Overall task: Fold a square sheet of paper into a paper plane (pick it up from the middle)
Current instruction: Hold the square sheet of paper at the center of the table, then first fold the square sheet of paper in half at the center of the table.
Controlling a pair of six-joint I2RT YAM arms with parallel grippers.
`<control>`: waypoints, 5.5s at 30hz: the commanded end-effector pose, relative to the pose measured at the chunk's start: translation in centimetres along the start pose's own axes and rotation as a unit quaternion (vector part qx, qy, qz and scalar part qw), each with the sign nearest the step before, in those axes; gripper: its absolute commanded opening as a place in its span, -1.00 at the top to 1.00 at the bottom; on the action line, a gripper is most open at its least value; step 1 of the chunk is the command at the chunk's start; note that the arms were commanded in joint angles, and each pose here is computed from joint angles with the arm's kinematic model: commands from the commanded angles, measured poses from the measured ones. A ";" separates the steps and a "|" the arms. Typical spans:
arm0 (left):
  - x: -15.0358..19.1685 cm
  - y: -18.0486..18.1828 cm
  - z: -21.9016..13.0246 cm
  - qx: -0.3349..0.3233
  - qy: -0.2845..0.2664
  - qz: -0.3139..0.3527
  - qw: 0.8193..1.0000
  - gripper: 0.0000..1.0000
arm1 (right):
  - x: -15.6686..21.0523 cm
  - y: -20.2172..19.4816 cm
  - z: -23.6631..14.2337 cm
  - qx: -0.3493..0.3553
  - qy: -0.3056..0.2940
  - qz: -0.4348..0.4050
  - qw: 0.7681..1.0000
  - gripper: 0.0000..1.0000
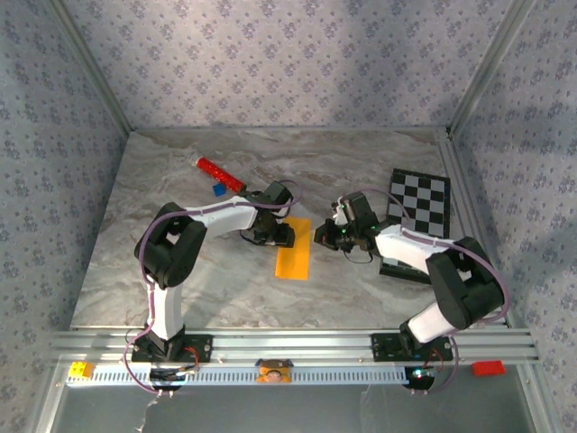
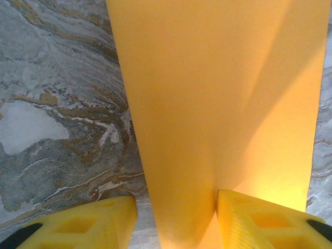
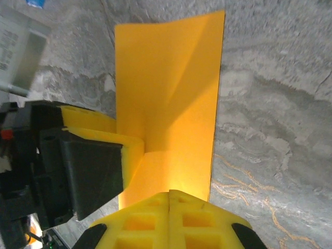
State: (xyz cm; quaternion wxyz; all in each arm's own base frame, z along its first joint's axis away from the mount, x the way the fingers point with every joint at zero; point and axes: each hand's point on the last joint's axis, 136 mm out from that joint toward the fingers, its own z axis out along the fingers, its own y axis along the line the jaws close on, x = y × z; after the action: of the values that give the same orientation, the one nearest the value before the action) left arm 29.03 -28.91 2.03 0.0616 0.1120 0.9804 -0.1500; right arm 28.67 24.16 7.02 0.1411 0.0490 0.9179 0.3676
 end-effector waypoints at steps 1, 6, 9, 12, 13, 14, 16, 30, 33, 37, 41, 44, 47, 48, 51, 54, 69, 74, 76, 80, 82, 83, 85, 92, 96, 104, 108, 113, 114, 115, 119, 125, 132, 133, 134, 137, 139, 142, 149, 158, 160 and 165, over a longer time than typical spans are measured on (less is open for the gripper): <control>1.6 2.0 3.9 -0.032 0.023 0.001 0.999 0.04 | 0.1 1.1 0.7 -0.014 0.015 -0.007 1.000 1.00; 1.6 2.0 4.0 -0.032 0.025 0.002 0.999 0.04 | 0.5 1.4 1.8 -0.014 0.032 -0.013 0.999 1.00; 1.6 2.0 4.0 -0.032 0.025 0.002 0.999 0.04 | 0.7 1.5 2.5 -0.010 0.040 -0.017 0.999 1.00; 1.6 1.9 4.0 -0.032 0.025 0.002 0.999 0.04 | 0.7 1.2 3.1 -0.003 0.044 -0.016 0.999 1.00; 1.6 1.9 4.1 -0.032 0.025 0.003 0.999 0.04 | 0.8 1.1 3.4 -0.002 0.047 -0.015 0.999 1.00; 1.6 1.9 4.0 -0.032 0.025 0.002 0.999 0.04 | 0.9 1.1 3.7 -0.002 0.050 -0.014 0.999 1.00; 1.7 1.9 4.1 -0.032 0.026 0.004 0.999 0.04 | 1.0 1.2 4.1 -0.003 0.055 -0.015 0.998 1.00; 2.0 2.1 4.4 -0.036 0.030 0.004 0.999 0.04 | 2.0 -0.9 6.2 0.041 0.081 -0.020 0.996 1.00; 1.9 2.1 4.5 -0.035 0.029 0.003 0.999 0.04 | 3.2 -3.0 6.4 0.076 0.095 -0.024 0.992 1.00; 1.7 1.8 4.1 -0.032 0.022 -0.002 0.999 0.04 | 4.3 -5.4 6.2 0.111 0.116 -0.032 0.987 1.00; 0.7 1.1 2.2 -0.019 -0.013 -0.019 1.000 -0.01 | 4.2 -5.6 5.8 0.108 0.135 -0.063 0.983 1.00; -0.3 0.4 -0.6 -0.008 -0.055 -0.028 0.998 -0.07 | 3.9 -5.3 5.8 0.101 0.162 -0.094 0.977 1.00; -1.3 -0.2 -4.0 0.008 -0.104 -0.037 0.994 -0.13 | 3.6 -5.3 5.8 0.099 0.187 -0.118 0.970 1.00; -1.4 -0.1 -5.0 0.009 -0.117 -0.041 0.992 -0.14 | 3.5 -5.3 5.9 0.097 0.193 -0.120 0.969 1.00; -1.8 -0.2 -7.5 0.031 -0.155 -0.062 0.985 -0.14 | 3.3 -5.0 6.1 0.085 0.207 -0.126 0.966 1.00; -1.8 -1.6 -8.6 0.100 -0.163 -0.076 0.979 0.06 | 3.2 -5.0 6.2 0.090 0.210 -0.122 0.966 1.00; -1.5 -4.3 -3.8 0.226 -0.110 -0.101 0.963 1.00 | 3.2 -5.8 6.1 0.108 0.193 -0.092 0.971 1.00; -0.6 -3.2 -2.0 0.200 -0.094 -0.099 0.970 1.00 | 3.3 -6.0 6.1 0.109 0.193 -0.090 0.971 1.00; -0.2 -2.5 -1.4 0.186 -0.091 -0.098 0.973 1.00 | 3.4 -6.0 6.1 0.110 0.192 -0.088 0.971 1.00; 1.3 -0.8 0.1 0.156 -0.080 -0.093 0.980 1.00 | 3.6 -6.2 6.2 0.111 0.192 -0.083 0.971 1.00; 1.9 0.1 0.9 0.143 -0.079 -0.093 0.982 1.00 | 3.8 -6.3 6.2 0.113 0.193 -0.083 0.971 1.00; 2.3 0.6 1.4 0.138 -0.077 -0.094 0.983 1.00 | 3.8 -6.4 6.2 0.116 0.193 -0.082 0.971 1.00; 3.0 1.3 2.0 0.120 -0.067 -0.096 0.986 1.00 | 3.8 -6.6 6.2 0.119 0.191 -0.082 0.971 1.00; 2.3 0.7 0.2 0.133 -0.084 -0.098 0.983 1.00 | 3.7 -6.5 6.1 0.118 0.185 -0.079 0.972 1.00; 0.5 -1.2 -2.9 0.160 -0.100 -0.124 0.974 1.00 | 3.8 -6.5 6.1 0.120 0.184 -0.078 0.972 1.00; 0.4 -3.2 -3.6 0.208 -0.080 -0.158 0.962 1.00 | 3.8 -6.5 6.1 0.120 0.182 -0.077 0.973 1.00; 1.6 -2.8 -1.9 0.211 -0.060 -0.166 0.962 1.00 | 3.9 -6.7 6.0 0.123 0.182 -0.075 0.973 1.00; 3.3 -1.4 0.3 0.200 -0.045 -0.172 0.963 1.00 | 4.0 -6.8 6.0 0.123 0.183 -0.073 0.973 1.00; 3.8 -1.0 0.8 0.195 -0.042 -0.174 0.964 1.00 | 4.1 -6.8 6.0 0.123 0.182 -0.074 0.973 1.00; 4.3 -0.6 1.2 0.188 -0.040 -0.175 0.966 1.00 | 4.1 -6.9 6.0 0.124 0.183 -0.073 0.973 1.00; 5.1 0.1 1.5 0.180 -0.040 -0.163 0.969 1.00 | 4.2 -7.2 5.9 0.127 0.182 -0.071 0.972 1.00; 3.8 -0.9 -1.2 0.183 -0.065 -0.143 0.970 0.97 | 4.1 -7.1 5.9 0.127 0.181 -0.071 0.973 1.00; 2.4 -4.4 -3.9 0.230 -0.092 -0.121 0.961 0.94 | 4.0 -7.0 5.8 0.126 0.179 -0.070 0.973 1.00; 2.4 -4.6 -3.8 0.233 -0.090 -0.120 0.961 0.94 | 4.0 -7.0 5.8 0.125 0.179 -0.070 0.973 1.00; 2.4 -4.8 -3.7 0.234 -0.087 -0.120 0.961 0.94 | 4.0 -7.0 5.8 0.125 0.180 -0.070 0.973 1.00; 3.0 -4.2 -2.5 0.221 -0.075 -0.126 0.964 0.94 | 4.0 -6.9 5.9 0.124 0.180 -0.071 0.973 1.00; 3.5 -3.6 -1.6 0.214 -0.069 -0.131 0.966 0.94 | 4.1 -7.0 5.8 0.125 0.180 -0.071 0.973 1.00; 4.5 -2.5 -0.2 0.195 -0.055 -0.134 0.970 0.94 | 4.0 -7.1 5.8 0.126 0.180 -0.070 0.973 1.00; 7.3 0.1 1.7 0.147 -0.032 -0.134 0.979 0.94 | 4.2 -7.3 5.8 0.128 0.180 -0.068 0.973 1.00; 5.5 -2.7 -2.1 0.190 -0.071 -0.105 0.973 0.88 | 4.2 -7.2 5.8 0.128 0.180 -0.068 0.973 1.00; 4.8 -3.9 -3.0 0.213 -0.084 -0.103 0.968 0.87 | 4.1 -7.3 5.8 0.128 0.179 -0.068 0.973 1.00; 4.4 -5.1 -2.4 0.249 -0.081 -0.110 0.959 0.87 | 4.1 -7.2 5.8 0.128 0.179 -0.068 0.973 1.00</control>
State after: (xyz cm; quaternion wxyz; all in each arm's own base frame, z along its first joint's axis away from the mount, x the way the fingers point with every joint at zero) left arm 23.18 -30.87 4.41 0.0954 0.0015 0.9216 -0.3763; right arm 29.58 27.59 1.74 0.0553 -0.1016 0.9351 0.3348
